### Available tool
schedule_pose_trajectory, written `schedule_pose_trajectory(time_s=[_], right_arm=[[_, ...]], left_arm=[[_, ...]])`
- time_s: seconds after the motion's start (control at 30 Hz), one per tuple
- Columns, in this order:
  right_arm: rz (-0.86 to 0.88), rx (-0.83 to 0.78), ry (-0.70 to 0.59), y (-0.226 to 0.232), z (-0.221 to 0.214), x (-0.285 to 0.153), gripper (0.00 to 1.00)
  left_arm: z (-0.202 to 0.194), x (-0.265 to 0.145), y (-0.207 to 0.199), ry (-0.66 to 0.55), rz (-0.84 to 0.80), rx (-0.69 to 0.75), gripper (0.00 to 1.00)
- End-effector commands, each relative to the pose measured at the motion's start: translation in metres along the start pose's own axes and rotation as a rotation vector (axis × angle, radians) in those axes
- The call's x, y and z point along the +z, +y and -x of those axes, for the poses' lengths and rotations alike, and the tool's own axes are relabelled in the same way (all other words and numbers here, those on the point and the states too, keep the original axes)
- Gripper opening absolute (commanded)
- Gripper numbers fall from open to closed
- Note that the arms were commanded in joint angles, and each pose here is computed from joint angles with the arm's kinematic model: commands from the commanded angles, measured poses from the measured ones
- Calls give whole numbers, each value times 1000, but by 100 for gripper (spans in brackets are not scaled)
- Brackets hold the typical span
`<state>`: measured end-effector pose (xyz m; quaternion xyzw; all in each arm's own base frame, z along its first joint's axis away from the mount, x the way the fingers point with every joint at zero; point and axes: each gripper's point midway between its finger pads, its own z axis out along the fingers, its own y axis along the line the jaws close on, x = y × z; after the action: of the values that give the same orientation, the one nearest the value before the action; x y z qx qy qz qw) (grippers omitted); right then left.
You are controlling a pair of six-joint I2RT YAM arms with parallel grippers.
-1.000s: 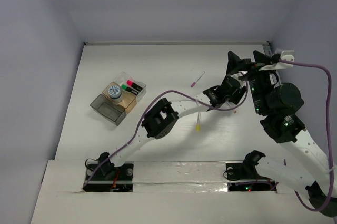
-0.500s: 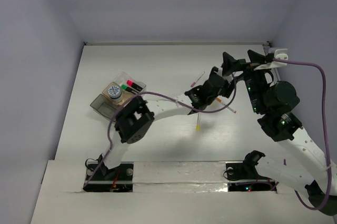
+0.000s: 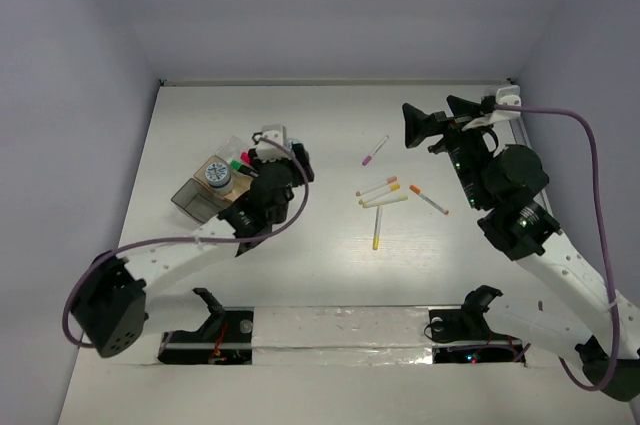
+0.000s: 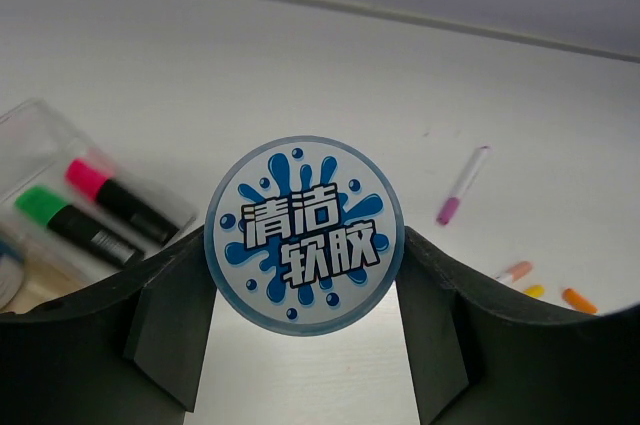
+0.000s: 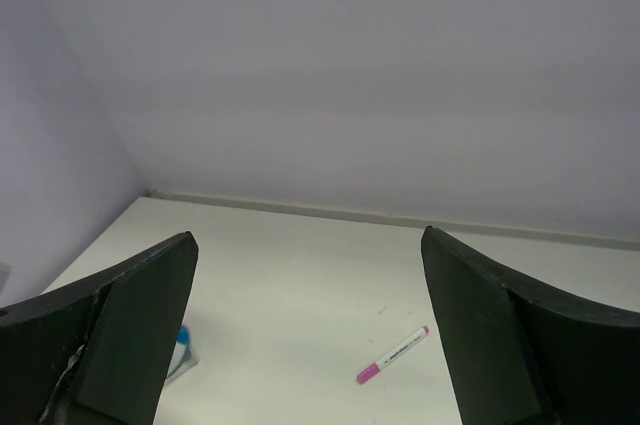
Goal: Sort the stationery into containers
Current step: Pick up the stationery from the center of the board, then place the stationery in the storage box.
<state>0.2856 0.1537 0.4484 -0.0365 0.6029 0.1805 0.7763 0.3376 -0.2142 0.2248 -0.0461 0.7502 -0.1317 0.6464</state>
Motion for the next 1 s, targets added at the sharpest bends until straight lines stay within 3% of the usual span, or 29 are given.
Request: schedule_pose_trajectory(time_s=[0.0, 0.37, 0.97], right_arm=[[56, 44, -26, 13, 14, 4, 99], [67, 44, 40, 22, -9, 19, 99], [98, 34, 145, 39, -52, 47, 98]], left_arm=[[17, -24, 32, -69, 95, -168, 29], [-8, -41, 138, -54, 357, -187, 32], [-28, -17, 175, -18, 357, -147, 34]])
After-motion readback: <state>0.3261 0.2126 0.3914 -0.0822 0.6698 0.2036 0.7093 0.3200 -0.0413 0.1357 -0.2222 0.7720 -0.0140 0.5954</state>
